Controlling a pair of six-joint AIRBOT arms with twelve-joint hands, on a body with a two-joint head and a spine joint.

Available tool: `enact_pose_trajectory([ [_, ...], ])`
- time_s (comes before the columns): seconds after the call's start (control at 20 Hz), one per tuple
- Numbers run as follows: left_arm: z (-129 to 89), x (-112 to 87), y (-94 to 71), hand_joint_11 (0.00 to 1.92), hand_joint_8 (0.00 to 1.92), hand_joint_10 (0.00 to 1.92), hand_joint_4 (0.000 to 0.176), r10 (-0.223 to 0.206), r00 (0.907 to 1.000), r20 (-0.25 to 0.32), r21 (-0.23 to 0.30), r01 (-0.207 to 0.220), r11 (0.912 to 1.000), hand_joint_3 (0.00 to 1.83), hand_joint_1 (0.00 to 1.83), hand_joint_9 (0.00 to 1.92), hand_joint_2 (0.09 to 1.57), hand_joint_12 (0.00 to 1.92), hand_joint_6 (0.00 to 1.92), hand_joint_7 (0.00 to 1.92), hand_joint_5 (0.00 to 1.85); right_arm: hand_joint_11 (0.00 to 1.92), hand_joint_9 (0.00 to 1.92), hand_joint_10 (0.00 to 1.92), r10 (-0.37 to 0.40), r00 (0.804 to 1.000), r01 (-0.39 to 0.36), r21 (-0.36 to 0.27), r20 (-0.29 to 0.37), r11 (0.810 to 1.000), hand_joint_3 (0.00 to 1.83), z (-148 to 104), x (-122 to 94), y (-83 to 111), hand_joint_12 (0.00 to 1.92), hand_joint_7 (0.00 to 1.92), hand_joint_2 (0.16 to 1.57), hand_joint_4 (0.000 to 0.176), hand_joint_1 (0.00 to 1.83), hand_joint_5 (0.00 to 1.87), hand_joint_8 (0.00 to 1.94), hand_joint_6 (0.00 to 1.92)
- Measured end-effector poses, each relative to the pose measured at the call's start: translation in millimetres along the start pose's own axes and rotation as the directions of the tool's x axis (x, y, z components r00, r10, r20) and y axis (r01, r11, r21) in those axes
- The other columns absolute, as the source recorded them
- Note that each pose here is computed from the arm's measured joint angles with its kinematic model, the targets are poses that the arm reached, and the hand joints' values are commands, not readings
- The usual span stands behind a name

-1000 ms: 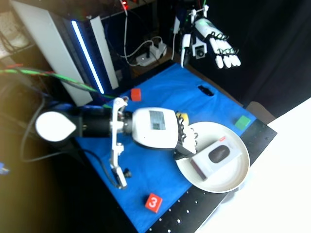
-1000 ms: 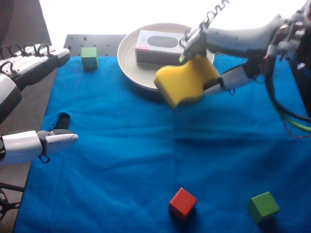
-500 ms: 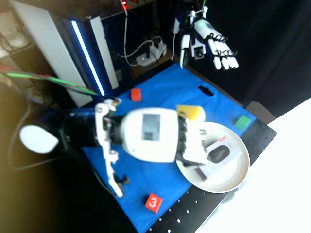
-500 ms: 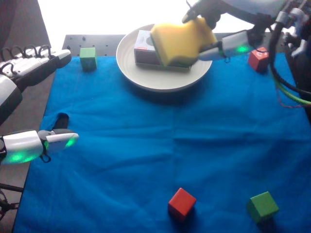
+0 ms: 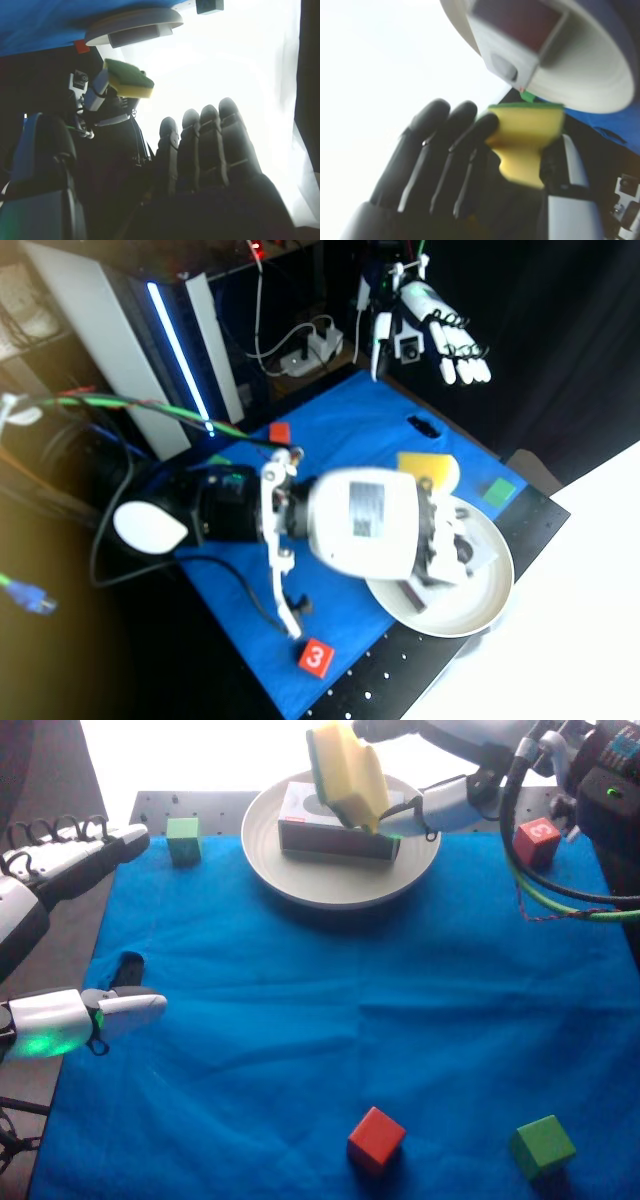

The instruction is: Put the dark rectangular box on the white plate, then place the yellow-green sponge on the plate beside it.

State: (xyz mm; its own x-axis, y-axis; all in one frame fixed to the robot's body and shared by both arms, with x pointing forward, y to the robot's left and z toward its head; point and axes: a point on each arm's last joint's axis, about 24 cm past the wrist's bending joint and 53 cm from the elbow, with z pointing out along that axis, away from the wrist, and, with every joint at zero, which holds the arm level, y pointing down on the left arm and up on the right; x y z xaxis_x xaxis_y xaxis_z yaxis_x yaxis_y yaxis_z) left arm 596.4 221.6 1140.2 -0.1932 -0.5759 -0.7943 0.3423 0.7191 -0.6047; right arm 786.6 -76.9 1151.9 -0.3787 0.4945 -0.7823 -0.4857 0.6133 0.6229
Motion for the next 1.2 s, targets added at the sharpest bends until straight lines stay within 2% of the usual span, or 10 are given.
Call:
enact_pose_trajectory([
  [0.1,0,-0.2,-0.2,0.00,0.00,0.01,0.010,-0.001,1.0000,0.001,0.001,0.001,1.0000,0.00,0.85,0.10,0.96,0.24,0.00,0.16,0.18,0.00,0.23,0.01,0.004,1.000,-0.004,0.009,0.001,1.000,0.00,0,-1,-2.6,0.60,0.22,0.83,0.169,0.79,0.00,0.01,0.00],
  [0.15,0,0.1,-0.8,0.00,0.00,0.00,0.013,0.000,1.0000,0.000,0.004,0.000,1.0000,0.00,0.86,0.10,0.96,0.26,0.00,0.16,0.17,0.00,0.23,0.01,0.004,1.000,-0.004,0.009,0.001,1.000,0.00,0,-1,-2.6,0.47,0.21,0.81,0.175,0.79,0.00,0.01,0.00],
  [0.35,0,-0.4,0.0,0.00,0.00,0.00,0.047,-0.001,1.0000,0.002,0.000,0.001,1.0000,0.00,0.84,0.08,0.96,0.19,0.00,0.15,0.18,0.00,0.35,0.03,0.012,1.000,-0.012,0.006,-0.002,1.000,0.00,0,2,-0.3,0.78,0.40,0.79,0.176,0.77,0.00,0.02,0.00],
  [0.5,0,-0.2,-1.1,0.00,0.00,0.00,0.046,0.000,1.0000,0.001,0.005,0.000,1.0000,0.00,0.88,0.06,0.96,0.12,0.00,0.14,0.18,0.00,0.06,0.00,0.019,1.000,-0.019,-0.007,-0.010,1.000,0.00,-5,3,6.2,0.40,0.08,0.79,0.176,0.77,0.00,0.00,0.00],
  [0.65,0,-1.6,-0.6,0.00,0.00,0.00,0.099,-0.003,1.0000,0.007,0.003,0.003,1.0000,0.00,0.88,0.05,0.94,0.11,0.00,0.12,0.18,0.05,0.07,0.02,0.094,0.993,-0.090,-0.056,0.076,0.994,0.00,-31,-32,11.9,0.07,0.03,0.79,0.176,0.76,0.00,0.01,0.00],
  [0.75,0,-2.8,0.0,0.00,0.00,0.00,0.109,-0.006,0.9999,0.011,0.000,0.006,1.0000,0.00,0.89,0.03,0.92,0.15,0.00,0.10,0.21,0.01,0.01,0.00,0.157,0.978,-0.145,-0.098,0.137,0.985,0.00,-54,-46,10.5,0.01,0.00,0.80,0.176,0.74,0.00,0.00,0.00],
  [0.95,-1,-6.5,-7.8,0.00,0.00,0.00,0.064,-0.020,0.9995,0.026,0.030,0.019,0.9994,0.00,0.82,0.02,0.92,0.13,0.00,0.10,0.19,0.01,0.00,0.00,0.283,0.944,-0.258,-0.156,0.168,0.953,0.00,-106,-26,9.2,0.01,0.05,0.78,0.171,0.67,0.00,0.01,0.00],
  [1.1,-2,-18.3,-17.2,0.00,0.00,0.01,0.085,-0.056,0.9959,0.071,0.073,0.050,0.9960,0.00,0.62,0.02,0.93,0.01,0.00,0.09,0.15,0.00,0.01,0.00,0.352,0.904,-0.298,-0.236,0.241,0.925,0.00,-157,-33,16.8,0.00,0.04,0.80,0.159,0.78,0.00,0.00,0.00],
  [1.15,-2,-22.6,-20.1,0.03,0.00,0.00,0.127,-0.063,0.9944,0.084,0.087,0.056,0.9946,0.00,0.61,0.02,0.88,0.01,0.01,0.10,0.16,0.00,0.00,0.00,0.376,0.885,-0.314,-0.243,0.276,0.918,0.00,-175,-37,13.9,0.00,0.03,0.78,0.175,0.83,0.00,0.00,0.00],
  [1.2,-3,-26.4,-23.7,0.03,0.00,0.00,0.127,-0.075,0.9926,0.095,0.105,0.065,0.9924,0.00,0.61,0.02,0.88,0.01,0.01,0.10,0.16,0.00,0.00,0.00,0.387,0.871,-0.318,-0.254,0.303,0.914,0.00,-190,-41,13.7,0.00,0.03,0.78,0.175,0.83,0.00,0.00,0.00],
])
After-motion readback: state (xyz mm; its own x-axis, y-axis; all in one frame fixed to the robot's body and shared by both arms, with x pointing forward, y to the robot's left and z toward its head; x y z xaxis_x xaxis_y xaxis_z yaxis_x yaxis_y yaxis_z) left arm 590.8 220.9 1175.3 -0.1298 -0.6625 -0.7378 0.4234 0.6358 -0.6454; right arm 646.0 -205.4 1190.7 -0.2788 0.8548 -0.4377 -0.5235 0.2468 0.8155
